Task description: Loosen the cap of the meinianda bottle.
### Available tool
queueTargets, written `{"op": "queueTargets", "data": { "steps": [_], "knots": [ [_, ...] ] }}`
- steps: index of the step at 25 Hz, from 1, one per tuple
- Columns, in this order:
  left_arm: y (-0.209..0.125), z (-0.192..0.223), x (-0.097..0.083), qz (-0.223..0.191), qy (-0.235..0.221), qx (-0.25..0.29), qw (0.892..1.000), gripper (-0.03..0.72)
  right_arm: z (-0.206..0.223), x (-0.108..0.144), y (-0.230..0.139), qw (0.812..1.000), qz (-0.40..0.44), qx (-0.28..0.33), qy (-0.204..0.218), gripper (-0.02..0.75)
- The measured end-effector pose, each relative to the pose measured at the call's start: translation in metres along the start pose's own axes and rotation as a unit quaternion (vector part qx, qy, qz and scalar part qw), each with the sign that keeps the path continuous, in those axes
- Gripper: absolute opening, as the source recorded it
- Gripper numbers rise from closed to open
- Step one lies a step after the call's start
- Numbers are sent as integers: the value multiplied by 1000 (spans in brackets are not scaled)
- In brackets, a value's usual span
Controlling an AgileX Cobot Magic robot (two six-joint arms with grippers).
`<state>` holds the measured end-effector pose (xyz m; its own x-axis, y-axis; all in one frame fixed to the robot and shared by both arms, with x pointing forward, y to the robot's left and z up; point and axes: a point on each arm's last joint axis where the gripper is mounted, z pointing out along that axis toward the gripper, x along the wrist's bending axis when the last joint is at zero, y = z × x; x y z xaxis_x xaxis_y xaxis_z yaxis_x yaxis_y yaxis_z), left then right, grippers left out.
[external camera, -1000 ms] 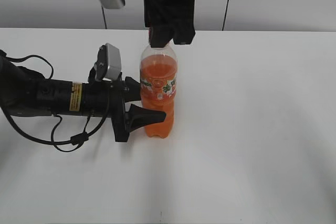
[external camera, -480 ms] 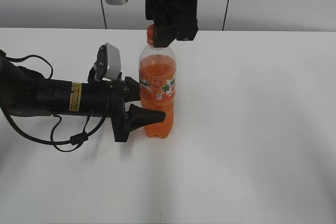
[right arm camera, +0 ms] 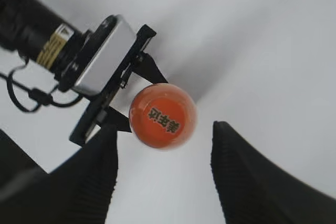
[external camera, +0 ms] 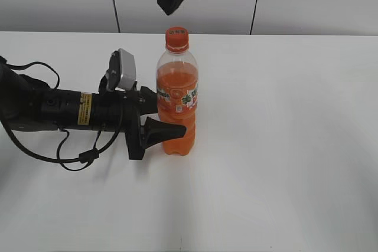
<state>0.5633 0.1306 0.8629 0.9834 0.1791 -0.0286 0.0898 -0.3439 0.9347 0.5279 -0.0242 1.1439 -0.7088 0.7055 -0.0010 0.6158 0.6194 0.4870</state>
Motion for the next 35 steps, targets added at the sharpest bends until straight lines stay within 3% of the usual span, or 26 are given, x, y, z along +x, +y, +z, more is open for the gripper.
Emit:
{"op": "queueTargets", "data": {
  "steps": [3, 7, 26, 32, 35],
  "knots": [
    [0, 0, 0, 0, 0, 0, 1000, 409, 0, -1, 0, 993, 116, 0, -4, 427],
    [0, 0, 0, 0, 0, 0, 1000, 409, 4, -1, 0, 985, 172, 4, -5, 427],
    [0, 0, 0, 0, 0, 0, 1000, 409, 57, -1, -1, 980, 192, 60, -10, 421],
    [0, 0, 0, 0, 0, 0, 1000, 409, 60, -1, -1, 979, 192, 62, -11, 279],
    [0, 0, 0, 0, 0, 0, 1000, 409, 60, -1, -1, 984, 167, 63, -10, 276]
  ]
}}
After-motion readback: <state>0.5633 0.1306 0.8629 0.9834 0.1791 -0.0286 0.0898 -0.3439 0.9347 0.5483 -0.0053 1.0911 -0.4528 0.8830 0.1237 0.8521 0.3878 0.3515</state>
